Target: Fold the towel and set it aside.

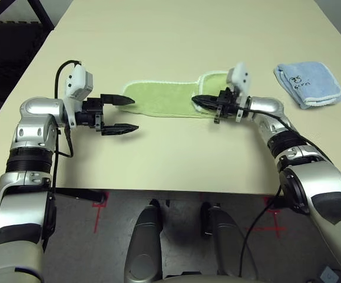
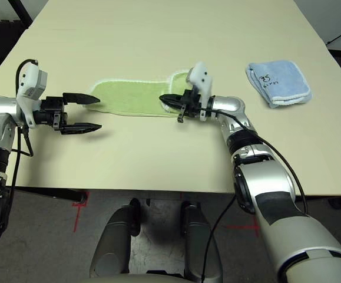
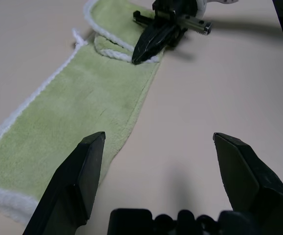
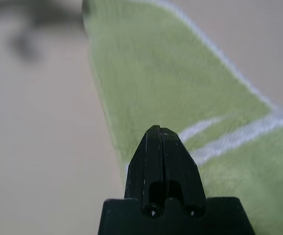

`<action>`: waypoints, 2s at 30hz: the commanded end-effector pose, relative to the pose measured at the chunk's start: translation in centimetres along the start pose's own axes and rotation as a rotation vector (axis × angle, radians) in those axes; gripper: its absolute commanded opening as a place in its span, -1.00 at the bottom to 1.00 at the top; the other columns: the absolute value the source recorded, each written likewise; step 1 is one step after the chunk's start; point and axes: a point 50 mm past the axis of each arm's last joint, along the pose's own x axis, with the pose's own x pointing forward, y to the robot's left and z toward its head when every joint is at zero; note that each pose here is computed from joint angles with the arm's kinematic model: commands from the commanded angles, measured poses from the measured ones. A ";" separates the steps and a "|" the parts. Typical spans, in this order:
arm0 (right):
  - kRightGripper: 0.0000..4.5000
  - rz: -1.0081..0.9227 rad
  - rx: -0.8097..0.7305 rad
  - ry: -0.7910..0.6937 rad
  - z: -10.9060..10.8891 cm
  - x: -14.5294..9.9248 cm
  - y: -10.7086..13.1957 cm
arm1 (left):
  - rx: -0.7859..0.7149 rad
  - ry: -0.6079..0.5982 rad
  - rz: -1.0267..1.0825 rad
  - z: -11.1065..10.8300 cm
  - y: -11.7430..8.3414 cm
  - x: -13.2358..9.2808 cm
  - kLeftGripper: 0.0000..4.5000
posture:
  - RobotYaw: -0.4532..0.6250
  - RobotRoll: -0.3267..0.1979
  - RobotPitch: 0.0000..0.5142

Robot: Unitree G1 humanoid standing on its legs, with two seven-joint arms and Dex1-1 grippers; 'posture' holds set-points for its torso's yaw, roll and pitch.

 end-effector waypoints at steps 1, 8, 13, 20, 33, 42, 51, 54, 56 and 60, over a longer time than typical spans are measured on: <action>-0.98 0.014 0.018 0.089 -2.1 -0.3 0.9 | 0.000 -0.002 -0.004 0.0 -0.2 -0.1 1.00 | -0.04 0.25 -0.10; -0.98 -0.027 0.012 -0.068 0.6 -0.4 -0.5 | 0.001 0.000 -0.005 0.0 -0.1 0.0 1.00 | -0.05 0.25 -0.12; -0.98 -0.134 0.082 -0.277 3.8 -2.0 -3.0 | 0.002 0.000 -0.002 0.0 -0.1 -0.1 1.00 | -0.07 0.25 -0.13; -0.98 -0.424 0.124 -0.180 4.2 -2.4 -5.2 | 0.000 -0.001 -0.005 0.1 0.0 0.1 1.00 | -0.08 0.25 -0.11; -0.98 -0.598 0.230 0.128 -0.6 -0.9 -3.8 | -0.004 0.004 -0.008 0.1 -0.2 -0.1 1.00 | -0.05 0.25 -0.09; -0.98 -0.582 0.270 0.064 -0.5 -1.5 -3.9 | -0.010 0.004 -0.010 -0.1 -0.2 0.0 1.00 | -0.08 0.25 -0.10; -0.98 -0.371 0.145 -0.342 4.7 -5.7 -5.6 | -0.001 -0.009 -0.009 0.0 0.0 0.5 1.00 | -0.11 0.25 -0.16; -0.98 -0.278 0.071 -0.344 4.9 -7.7 -5.4 | 0.002 -0.011 -0.008 -0.1 0.0 0.5 1.00 | -0.12 0.25 -0.17; -0.98 -0.244 0.046 -0.325 4.8 -8.6 -5.3 | 0.003 -0.011 -0.007 -0.1 0.0 0.5 1.00 | -0.12 0.25 -0.18; -0.98 -0.166 -0.003 -0.229 3.9 -10.2 -4.8 | 0.006 -0.014 -0.007 0.0 0.1 0.6 1.00 | -0.13 0.25 -0.20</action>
